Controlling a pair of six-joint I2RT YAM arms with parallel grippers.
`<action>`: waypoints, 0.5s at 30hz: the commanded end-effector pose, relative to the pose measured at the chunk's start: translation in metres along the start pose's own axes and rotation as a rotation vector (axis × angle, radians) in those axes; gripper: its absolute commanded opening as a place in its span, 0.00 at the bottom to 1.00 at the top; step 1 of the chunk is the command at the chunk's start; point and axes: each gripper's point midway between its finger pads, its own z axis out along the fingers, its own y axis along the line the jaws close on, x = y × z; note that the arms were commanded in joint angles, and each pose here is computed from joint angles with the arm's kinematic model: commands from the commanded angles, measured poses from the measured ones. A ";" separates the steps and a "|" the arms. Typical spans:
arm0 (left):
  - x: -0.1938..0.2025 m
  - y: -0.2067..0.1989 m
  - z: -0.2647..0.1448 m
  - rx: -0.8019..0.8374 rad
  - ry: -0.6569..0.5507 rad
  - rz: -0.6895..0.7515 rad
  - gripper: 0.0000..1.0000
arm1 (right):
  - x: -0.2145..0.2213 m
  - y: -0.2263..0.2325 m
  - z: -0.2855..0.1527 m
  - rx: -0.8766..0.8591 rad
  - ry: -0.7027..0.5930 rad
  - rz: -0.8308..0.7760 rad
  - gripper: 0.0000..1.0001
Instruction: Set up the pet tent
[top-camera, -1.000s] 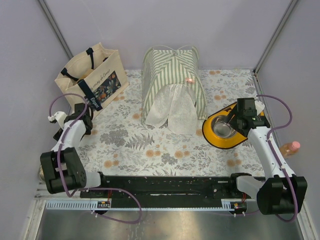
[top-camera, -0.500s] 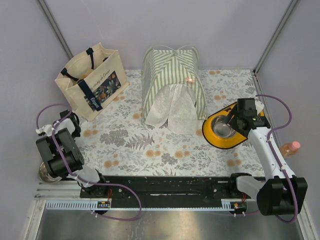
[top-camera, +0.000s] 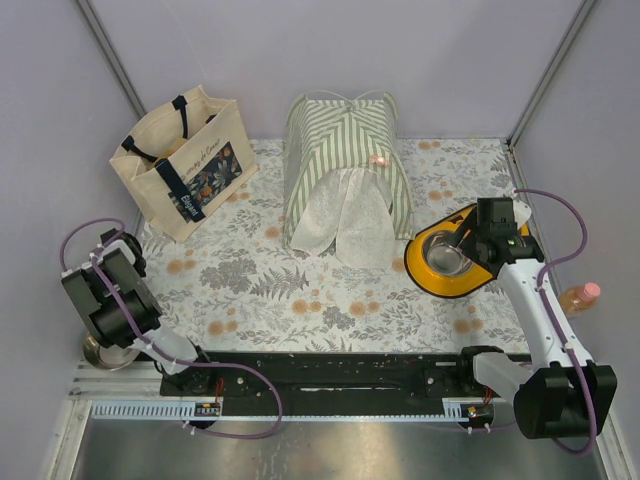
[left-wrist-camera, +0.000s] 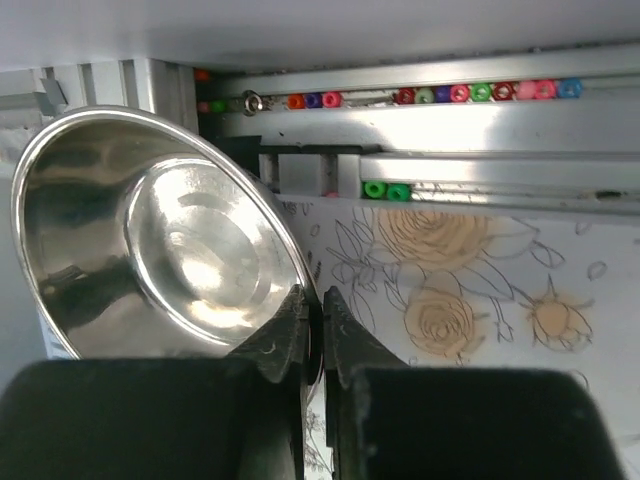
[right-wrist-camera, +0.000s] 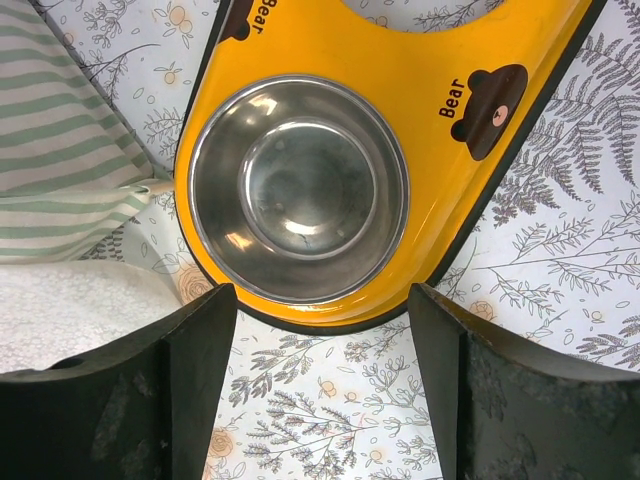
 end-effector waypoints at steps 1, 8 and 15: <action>-0.007 -0.029 -0.026 0.171 0.005 -0.055 0.00 | -0.013 -0.002 -0.008 0.004 -0.059 -0.003 0.78; 0.009 -0.059 -0.112 0.393 -0.153 0.059 0.00 | -0.019 0.003 -0.020 -0.023 -0.065 0.008 0.78; 0.091 -0.062 -0.230 0.762 -0.410 0.404 0.00 | -0.013 0.012 -0.029 -0.080 -0.034 0.030 0.79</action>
